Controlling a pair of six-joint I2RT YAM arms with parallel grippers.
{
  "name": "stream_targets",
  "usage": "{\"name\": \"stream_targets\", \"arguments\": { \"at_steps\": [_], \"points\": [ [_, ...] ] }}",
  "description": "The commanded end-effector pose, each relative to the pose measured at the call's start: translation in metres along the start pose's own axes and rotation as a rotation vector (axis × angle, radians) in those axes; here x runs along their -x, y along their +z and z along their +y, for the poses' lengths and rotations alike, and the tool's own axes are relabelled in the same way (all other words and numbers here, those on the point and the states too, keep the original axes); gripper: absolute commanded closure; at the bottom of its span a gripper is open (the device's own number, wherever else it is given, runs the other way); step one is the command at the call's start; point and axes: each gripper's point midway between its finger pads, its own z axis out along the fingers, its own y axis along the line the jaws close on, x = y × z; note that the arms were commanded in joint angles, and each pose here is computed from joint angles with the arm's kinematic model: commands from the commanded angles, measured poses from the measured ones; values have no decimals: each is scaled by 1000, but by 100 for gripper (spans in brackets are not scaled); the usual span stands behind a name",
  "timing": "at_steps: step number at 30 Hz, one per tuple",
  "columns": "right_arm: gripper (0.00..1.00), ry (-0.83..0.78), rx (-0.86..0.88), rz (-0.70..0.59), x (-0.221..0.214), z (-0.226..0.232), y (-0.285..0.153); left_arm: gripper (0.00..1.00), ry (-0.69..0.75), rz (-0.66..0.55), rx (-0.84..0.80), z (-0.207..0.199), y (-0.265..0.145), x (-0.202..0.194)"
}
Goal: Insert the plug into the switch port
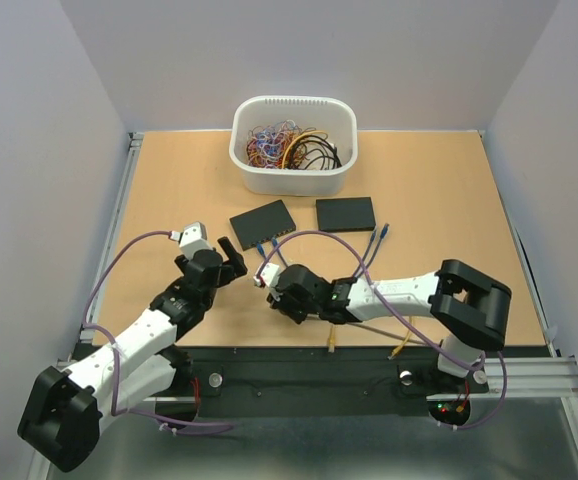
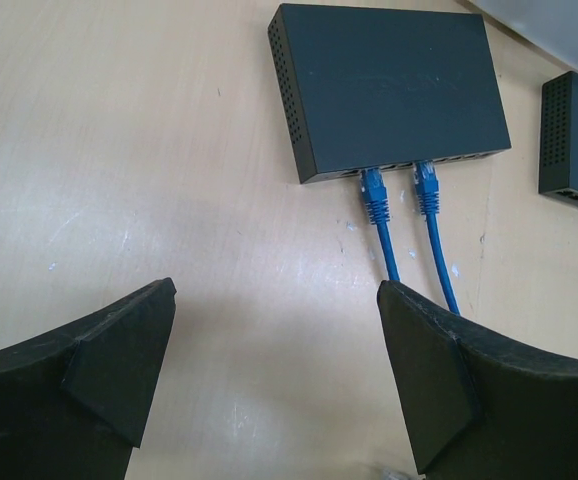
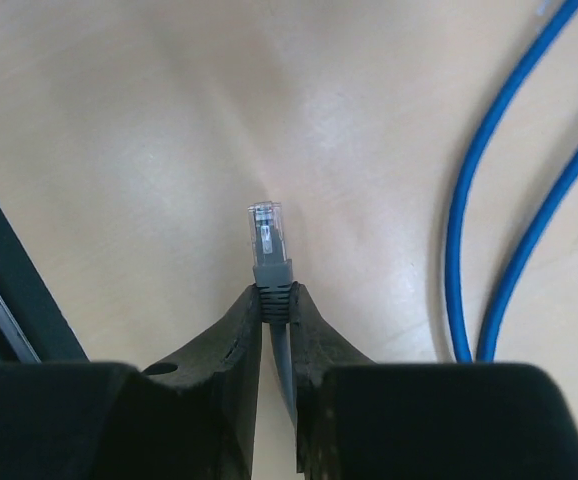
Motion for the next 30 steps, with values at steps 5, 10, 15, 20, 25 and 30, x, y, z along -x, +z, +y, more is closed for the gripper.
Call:
{"name": "stream_targets", "arguments": {
  "at_steps": [5,10,15,20,25,30],
  "points": [
    [100,139,-114,-184,36,-38,-29,6,-76,-76,-30,-22,3,39],
    [99,245,-185,-237,43,-78,-41,6,-105,-113,-77,-46,5,65],
    [100,354,-298,-263,52,-124,-43,6,-92,-126,-73,-63,28,88],
    [99,396,-346,-256,57,-145,-31,5,-77,-126,-131,-76,60,101],
    [100,416,-361,-234,54,-155,-18,5,-82,-119,-209,-79,90,112],
    [99,419,-369,-200,41,-157,-10,5,-20,-48,-233,-82,134,109]
  ]
}}
